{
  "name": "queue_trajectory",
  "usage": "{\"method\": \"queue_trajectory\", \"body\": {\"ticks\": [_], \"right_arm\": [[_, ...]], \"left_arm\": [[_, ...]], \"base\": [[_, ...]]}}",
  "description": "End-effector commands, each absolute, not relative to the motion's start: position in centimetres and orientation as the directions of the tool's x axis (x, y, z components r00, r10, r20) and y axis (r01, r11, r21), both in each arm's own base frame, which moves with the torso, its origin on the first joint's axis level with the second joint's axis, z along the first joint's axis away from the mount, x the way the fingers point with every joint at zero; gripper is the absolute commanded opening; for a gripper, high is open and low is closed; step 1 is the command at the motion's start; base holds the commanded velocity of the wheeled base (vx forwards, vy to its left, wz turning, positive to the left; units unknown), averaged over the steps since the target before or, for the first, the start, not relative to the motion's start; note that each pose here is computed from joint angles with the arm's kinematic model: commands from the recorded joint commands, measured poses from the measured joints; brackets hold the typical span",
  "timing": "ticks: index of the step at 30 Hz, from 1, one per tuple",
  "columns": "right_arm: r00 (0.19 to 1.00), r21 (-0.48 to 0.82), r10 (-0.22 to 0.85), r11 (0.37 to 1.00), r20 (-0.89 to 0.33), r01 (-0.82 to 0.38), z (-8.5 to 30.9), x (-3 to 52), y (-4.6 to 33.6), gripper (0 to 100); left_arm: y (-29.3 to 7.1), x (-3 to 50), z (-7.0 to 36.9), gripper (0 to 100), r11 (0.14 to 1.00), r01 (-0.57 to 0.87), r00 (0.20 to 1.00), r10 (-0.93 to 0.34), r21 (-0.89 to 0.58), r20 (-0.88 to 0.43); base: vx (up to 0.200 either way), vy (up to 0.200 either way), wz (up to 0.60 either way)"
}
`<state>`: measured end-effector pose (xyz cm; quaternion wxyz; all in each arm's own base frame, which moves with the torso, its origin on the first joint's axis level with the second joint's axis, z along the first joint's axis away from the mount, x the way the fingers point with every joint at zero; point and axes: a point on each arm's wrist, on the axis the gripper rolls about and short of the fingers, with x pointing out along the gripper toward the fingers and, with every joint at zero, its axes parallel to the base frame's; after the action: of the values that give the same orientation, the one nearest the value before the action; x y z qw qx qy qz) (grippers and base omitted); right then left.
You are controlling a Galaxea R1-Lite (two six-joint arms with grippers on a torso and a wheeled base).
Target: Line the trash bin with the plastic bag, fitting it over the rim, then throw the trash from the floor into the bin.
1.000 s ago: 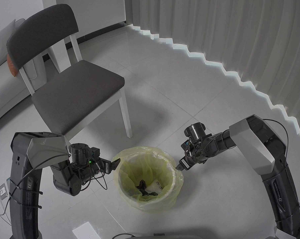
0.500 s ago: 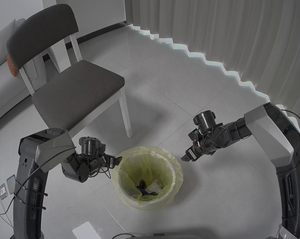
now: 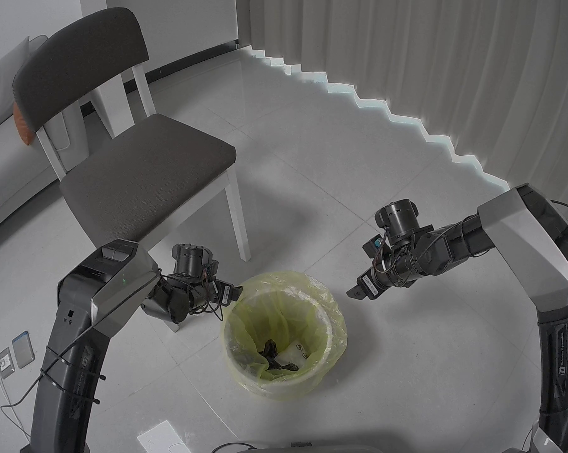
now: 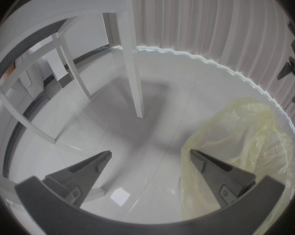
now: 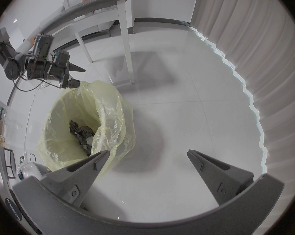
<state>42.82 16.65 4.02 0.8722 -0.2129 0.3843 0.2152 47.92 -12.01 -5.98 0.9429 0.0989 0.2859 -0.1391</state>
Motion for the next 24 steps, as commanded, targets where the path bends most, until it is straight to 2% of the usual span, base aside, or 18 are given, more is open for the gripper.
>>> {"method": "queue_trajectory", "body": {"ticks": [1, 12, 24], "right_arm": [[0.618, -0.207, 0.216, 0.817, -0.756, -0.539, 3.3, 43.3, 16.9, 100], [0.619, -0.2, 0.232, 0.813, -0.75, -0.547, -1.6, 45.6, 18.8, 100], [0.61, -0.19, 0.25, 0.804, -0.752, -0.563, -5.5, 47.6, 21.7, 100]], "left_arm": [[-12.0, 47.6, -6.8, 100, 0.943, 0.319, 0.787, -0.206, 0.098, -0.582], [-11.6, 44.9, -1.6, 100, 0.953, 0.303, 0.833, -0.25, 0.028, -0.494], [-10.9, 43.4, -0.8, 100, 0.955, 0.295, 0.856, -0.253, 0.025, -0.451]], "base": [[0.0, 0.0, 0.0], [0.0, 0.0, 0.0], [0.0, 0.0, 0.0]]}}
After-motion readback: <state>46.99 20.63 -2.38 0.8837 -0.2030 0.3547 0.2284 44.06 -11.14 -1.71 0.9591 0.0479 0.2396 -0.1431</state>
